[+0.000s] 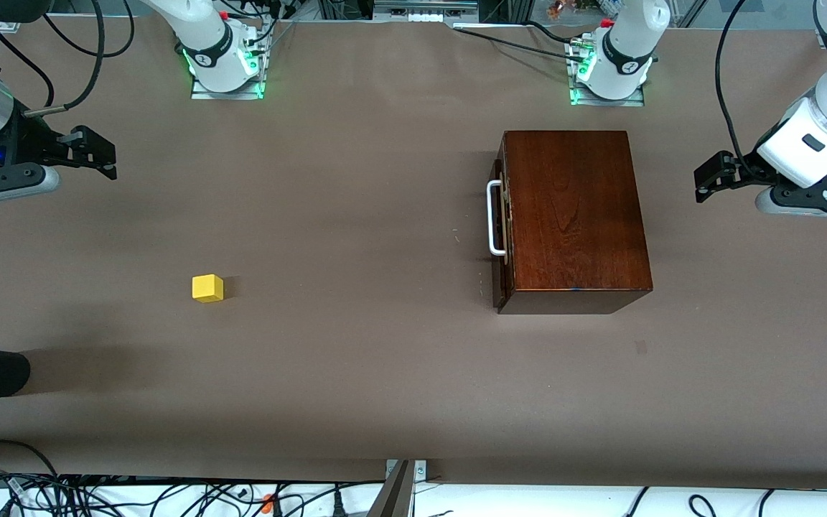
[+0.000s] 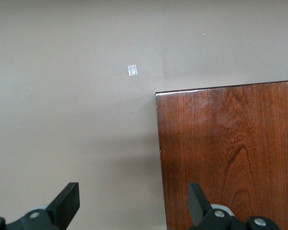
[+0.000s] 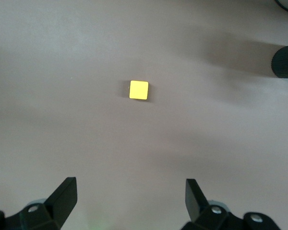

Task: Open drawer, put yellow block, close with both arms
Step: 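Move the left gripper toward the metal handle of the wooden box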

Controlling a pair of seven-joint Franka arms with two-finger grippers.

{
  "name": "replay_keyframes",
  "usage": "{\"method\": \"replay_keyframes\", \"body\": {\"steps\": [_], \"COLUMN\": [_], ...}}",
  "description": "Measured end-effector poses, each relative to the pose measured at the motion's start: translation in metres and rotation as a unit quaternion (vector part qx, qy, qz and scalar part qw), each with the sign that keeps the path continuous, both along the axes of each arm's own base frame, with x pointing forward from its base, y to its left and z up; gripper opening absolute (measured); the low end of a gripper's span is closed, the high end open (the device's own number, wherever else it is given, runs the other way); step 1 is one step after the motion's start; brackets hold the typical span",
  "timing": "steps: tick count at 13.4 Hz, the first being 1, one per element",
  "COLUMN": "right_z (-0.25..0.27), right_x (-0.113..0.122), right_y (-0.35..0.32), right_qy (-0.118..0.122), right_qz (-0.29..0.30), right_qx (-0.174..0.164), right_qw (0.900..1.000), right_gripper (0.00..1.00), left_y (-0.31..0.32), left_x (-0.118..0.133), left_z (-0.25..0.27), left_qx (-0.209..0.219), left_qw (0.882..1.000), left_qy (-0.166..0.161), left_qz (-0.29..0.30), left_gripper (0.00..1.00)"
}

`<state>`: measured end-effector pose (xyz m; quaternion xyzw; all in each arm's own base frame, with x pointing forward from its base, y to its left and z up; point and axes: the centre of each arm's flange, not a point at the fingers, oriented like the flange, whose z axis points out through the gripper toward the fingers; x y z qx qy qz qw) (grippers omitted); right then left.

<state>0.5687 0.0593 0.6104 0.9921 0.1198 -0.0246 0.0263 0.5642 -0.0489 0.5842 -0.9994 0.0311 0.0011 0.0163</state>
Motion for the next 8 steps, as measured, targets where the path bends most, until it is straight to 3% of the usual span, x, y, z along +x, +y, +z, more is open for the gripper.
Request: {"method": "replay_keyframes", "body": {"steps": [8], "right_z": [0.0000], "right_x": [0.0000], "right_y": [-0.0002], "right_qy": [0.000], "right_qz": [0.000], "right_qx": [0.000], "right_qw": [1.000], "right_gripper": [1.00], "left_y": [-0.0033], "left_x": [-0.0015], "left_z": [-0.0010], "left_qx": [0.001], "left_qw": [1.000], "left_qy": [0.006], "left_qz": [-0.003], "left_gripper": [1.00]}}
